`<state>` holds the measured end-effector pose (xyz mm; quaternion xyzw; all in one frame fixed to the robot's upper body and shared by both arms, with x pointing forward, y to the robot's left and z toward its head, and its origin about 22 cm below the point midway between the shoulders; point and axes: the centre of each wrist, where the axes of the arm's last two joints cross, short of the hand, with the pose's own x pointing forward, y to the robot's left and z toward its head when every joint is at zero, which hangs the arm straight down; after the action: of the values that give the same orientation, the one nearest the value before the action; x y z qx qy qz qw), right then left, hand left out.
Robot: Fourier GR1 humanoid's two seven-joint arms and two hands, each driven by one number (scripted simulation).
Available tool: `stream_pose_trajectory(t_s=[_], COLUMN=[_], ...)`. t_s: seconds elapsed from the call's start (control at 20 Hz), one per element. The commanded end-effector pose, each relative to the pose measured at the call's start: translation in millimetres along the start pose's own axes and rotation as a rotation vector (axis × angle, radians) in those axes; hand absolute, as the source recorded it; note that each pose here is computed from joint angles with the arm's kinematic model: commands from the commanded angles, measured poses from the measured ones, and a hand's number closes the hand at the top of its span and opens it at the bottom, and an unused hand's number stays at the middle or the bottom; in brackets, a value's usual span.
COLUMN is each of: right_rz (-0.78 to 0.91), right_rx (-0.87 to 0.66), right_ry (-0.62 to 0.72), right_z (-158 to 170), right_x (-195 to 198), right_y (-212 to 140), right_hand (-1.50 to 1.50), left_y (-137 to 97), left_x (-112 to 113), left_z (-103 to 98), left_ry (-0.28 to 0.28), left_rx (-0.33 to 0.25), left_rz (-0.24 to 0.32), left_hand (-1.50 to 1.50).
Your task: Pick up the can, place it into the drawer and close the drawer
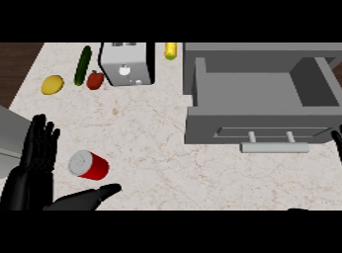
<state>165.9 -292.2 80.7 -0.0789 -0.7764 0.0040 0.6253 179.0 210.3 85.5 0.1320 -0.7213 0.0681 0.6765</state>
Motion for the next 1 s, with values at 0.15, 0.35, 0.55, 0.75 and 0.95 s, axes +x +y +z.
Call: stream_pose_trajectory(t_s=[0.15, 0.35, 0.55, 0.75, 0.95], right_rz=[-0.008, 0.015, 0.0, -0.007, 0.018], right_rx=[-0.006, 0.016, 0.03, 0.01, 0.01], right_ry=[-0.004, -0.009, 0.008, 0.003, -0.001], right_z=[4.0, 8.7, -1.6, -3.5, 5.6], right_x=[-17.9, -2.4, -0.7, -5.5, 2.1], right_y=[-9.4, -26.3, -3.4, 0.2, -8.4], right_hand=[-1.5, -1.5, -1.5, -1.5, -1.5], left_y=[6.7, 0.1, 5.1, 20.6, 20.6], left_x=[-30.6, -55.2, -63.5, -90.8, -94.1], left_z=[-6.3, -8.8, -6.0, 4.9, 12.6], left_ry=[0.007, 0.025, 0.017, 0.04, 0.039], left_rx=[0.009, 0.041, 0.05, 0.037, 0.068], left_rz=[-0.015, -0.001, -0.018, -0.018, -0.035], left_hand=[-1.5, -1.5, -1.5, -1.5, -1.5])
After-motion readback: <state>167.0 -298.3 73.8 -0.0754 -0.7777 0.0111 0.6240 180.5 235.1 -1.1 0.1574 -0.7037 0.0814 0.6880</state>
